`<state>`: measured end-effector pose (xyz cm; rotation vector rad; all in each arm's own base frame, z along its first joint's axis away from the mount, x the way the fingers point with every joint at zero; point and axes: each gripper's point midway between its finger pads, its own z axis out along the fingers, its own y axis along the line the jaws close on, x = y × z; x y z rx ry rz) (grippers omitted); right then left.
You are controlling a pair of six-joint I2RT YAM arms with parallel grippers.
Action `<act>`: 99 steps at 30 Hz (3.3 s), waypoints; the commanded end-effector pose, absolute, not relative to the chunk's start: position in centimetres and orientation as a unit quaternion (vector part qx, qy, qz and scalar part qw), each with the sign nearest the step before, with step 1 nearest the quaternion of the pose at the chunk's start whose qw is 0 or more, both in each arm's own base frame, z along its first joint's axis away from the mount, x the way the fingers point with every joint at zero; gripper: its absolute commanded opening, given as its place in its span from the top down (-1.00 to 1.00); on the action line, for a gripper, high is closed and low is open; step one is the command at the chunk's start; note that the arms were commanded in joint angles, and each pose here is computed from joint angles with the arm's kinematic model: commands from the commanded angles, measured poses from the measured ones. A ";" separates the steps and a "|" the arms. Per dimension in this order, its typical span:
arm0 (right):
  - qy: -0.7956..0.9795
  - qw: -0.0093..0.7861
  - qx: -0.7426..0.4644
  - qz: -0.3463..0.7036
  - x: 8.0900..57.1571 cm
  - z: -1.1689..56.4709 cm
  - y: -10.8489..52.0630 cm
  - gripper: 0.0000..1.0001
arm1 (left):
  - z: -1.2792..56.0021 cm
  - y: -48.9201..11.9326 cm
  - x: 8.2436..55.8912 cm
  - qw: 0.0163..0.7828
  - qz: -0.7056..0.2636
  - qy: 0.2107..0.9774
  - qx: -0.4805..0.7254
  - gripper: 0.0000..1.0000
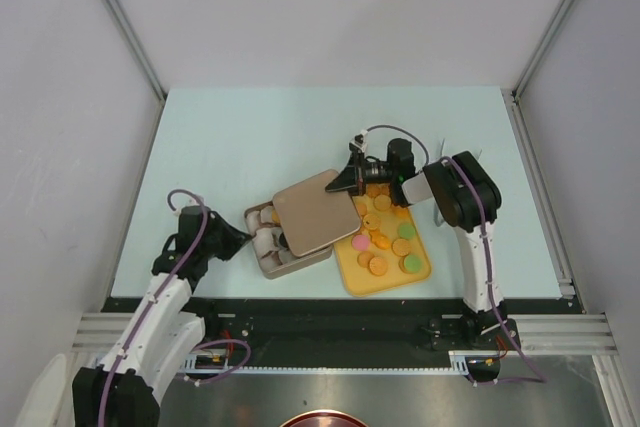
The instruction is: Pack the cookies
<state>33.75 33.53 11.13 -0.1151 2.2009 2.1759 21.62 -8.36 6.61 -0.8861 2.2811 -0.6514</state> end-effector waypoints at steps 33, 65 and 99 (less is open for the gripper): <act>0.836 0.003 -0.061 0.546 30.7 2.2 31.6 0.98 | 3.7 -8.7 22.3 0.275 -0.246 0.866 -0.338 0.99; 0.835 -0.010 -0.082 0.544 28.5 2.9 32.8 0.87 | 2.6 -9.4 22.6 0.263 -0.261 0.865 -0.339 0.99; 0.900 0.129 -0.059 0.413 32.4 7.5 26.2 -0.19 | 3.0 -9.2 22.6 0.271 -0.256 0.866 -0.333 0.99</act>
